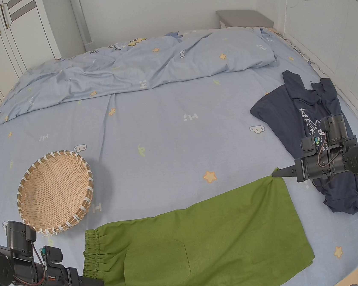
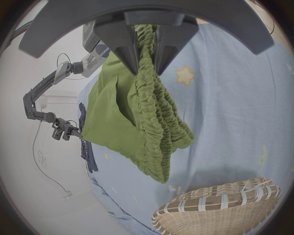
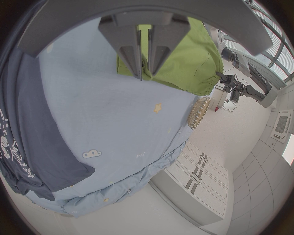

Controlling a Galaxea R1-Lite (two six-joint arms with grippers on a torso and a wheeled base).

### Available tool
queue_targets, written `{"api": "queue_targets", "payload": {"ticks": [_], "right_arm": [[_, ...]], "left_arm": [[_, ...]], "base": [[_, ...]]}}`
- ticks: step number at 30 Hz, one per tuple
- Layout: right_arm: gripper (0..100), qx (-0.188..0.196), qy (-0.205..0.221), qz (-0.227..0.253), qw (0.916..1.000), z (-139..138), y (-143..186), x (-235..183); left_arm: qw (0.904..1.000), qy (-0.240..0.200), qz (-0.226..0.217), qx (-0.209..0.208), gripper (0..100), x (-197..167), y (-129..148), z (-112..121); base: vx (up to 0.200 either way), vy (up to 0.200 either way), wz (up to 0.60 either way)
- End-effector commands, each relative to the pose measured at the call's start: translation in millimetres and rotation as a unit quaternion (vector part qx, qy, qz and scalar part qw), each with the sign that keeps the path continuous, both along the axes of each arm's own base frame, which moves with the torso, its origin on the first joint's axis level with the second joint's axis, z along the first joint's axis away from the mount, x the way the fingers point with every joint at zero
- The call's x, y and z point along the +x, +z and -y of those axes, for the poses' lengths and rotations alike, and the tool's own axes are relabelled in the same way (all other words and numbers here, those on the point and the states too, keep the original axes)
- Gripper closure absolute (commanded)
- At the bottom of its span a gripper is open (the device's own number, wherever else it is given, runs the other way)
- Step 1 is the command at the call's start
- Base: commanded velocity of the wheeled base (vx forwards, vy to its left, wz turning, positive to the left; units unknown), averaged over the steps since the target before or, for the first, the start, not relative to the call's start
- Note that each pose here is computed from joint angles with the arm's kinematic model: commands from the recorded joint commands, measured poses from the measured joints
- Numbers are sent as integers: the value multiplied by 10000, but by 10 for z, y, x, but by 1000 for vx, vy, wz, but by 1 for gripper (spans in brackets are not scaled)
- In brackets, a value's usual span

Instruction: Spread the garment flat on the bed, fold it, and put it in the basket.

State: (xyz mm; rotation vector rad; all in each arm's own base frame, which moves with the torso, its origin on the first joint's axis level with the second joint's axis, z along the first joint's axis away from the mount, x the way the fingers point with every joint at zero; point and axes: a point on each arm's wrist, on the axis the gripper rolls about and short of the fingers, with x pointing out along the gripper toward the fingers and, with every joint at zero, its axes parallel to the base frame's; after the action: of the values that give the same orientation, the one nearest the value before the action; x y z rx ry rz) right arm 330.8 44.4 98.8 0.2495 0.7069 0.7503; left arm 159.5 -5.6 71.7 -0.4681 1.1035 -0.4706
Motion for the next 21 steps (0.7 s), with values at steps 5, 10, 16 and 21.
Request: {"api": "queue_targets", "payload": {"ticks": [5,10,16,21], "right_arm": [[100,-27,10,-228,9997,-9,-187,75],[0,-25,12,-310,9995,-9,-232,70],[0,13,-144,-92,9999,85,-25,-1],[0,174,-365,0,9992,164,181,-78]], "left_arm": [[10000,-1,9,5,100,0,-3,1],[10000,-17,32,6,100,1,5,6],[9993,-22,367,68,100,11,113,14],[9939,107,1090,100,100,-66,376,-3]], "base": [[0,0,0],[0,0,0],[0,0,0],[0,0,0]]}}
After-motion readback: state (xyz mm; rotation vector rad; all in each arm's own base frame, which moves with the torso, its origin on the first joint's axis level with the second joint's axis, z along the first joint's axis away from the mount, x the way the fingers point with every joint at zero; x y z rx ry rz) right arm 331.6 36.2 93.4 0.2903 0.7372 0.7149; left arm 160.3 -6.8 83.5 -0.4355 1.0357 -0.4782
